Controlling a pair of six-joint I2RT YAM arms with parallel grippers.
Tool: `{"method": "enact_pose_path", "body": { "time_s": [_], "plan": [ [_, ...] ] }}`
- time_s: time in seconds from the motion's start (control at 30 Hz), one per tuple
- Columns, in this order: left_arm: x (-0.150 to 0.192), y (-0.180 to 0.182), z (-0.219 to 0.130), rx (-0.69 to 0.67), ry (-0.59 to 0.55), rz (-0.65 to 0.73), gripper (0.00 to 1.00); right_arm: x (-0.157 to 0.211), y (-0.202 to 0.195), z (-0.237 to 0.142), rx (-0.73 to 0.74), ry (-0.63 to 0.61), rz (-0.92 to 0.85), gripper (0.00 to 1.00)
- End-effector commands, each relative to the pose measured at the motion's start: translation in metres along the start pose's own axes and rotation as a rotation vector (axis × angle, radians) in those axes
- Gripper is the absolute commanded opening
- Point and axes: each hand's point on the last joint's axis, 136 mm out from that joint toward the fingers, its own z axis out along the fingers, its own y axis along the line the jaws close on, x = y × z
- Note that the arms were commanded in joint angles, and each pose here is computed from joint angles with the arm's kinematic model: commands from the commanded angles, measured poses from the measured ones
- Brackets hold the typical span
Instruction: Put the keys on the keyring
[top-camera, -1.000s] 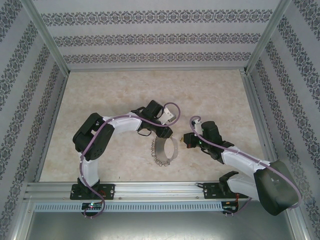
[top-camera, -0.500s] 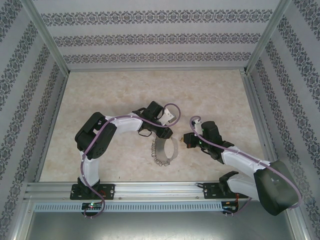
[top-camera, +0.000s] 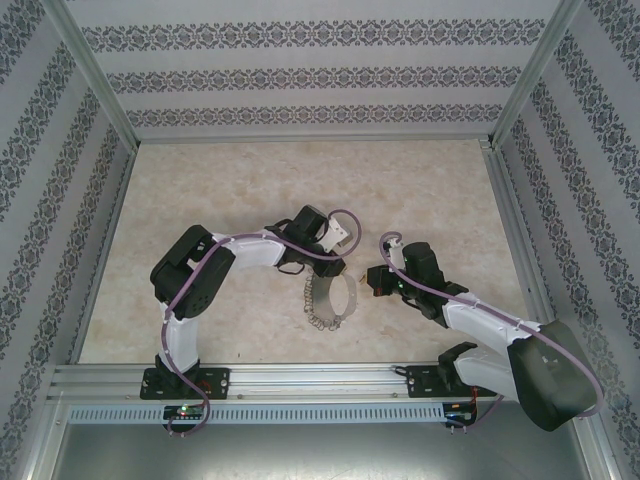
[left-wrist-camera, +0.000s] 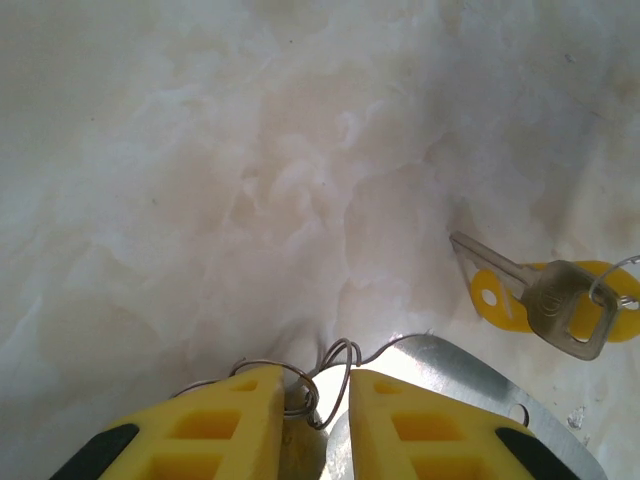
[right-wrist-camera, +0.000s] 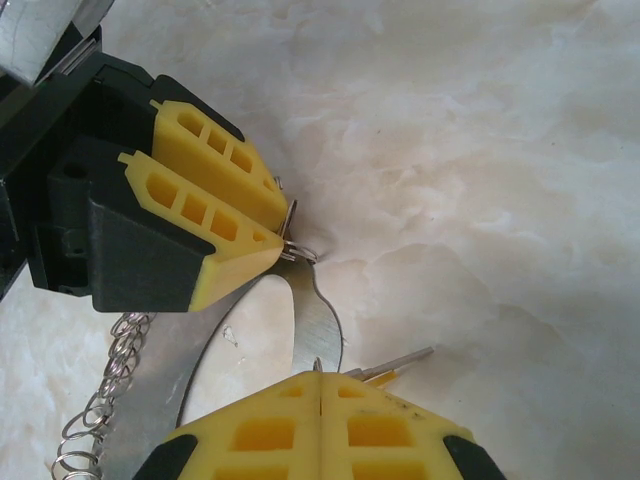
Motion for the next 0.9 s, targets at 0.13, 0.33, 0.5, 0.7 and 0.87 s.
{"method": "enact_pose_path", "body": {
  "time_s": [0.13, 0.33, 0.5, 0.7, 0.87],
  "plan": [
    [0.013, 0.002, 0.004, -0.074, 0.015, 0.039, 0.25, -0.002, -0.003, -0.002, 0.004, -0.008, 0.018, 0.0],
    [0.012, 0.01, 0.006, -0.145, 0.0, 0.052, 0.2, -0.002, -0.003, -0.001, 0.0, -0.008, 0.018, 0.0],
    [0.01, 0.013, 0.008, -0.165, -0.019, 0.057, 0.1, -0.002, -0.003, -0.001, 0.001, -0.007, 0.019, 0.0],
    [0.005, 0.008, 0.005, -0.143, -0.05, 0.072, 0.0, -0.001, -0.004, -0.002, 0.001, -0.009, 0.02, 0.0],
    [0.002, -0.003, -0.011, -0.124, -0.098, 0.103, 0.0, -0.006, 0.0, -0.006, -0.007, -0.026, 0.017, 0.0]
  ]
}}
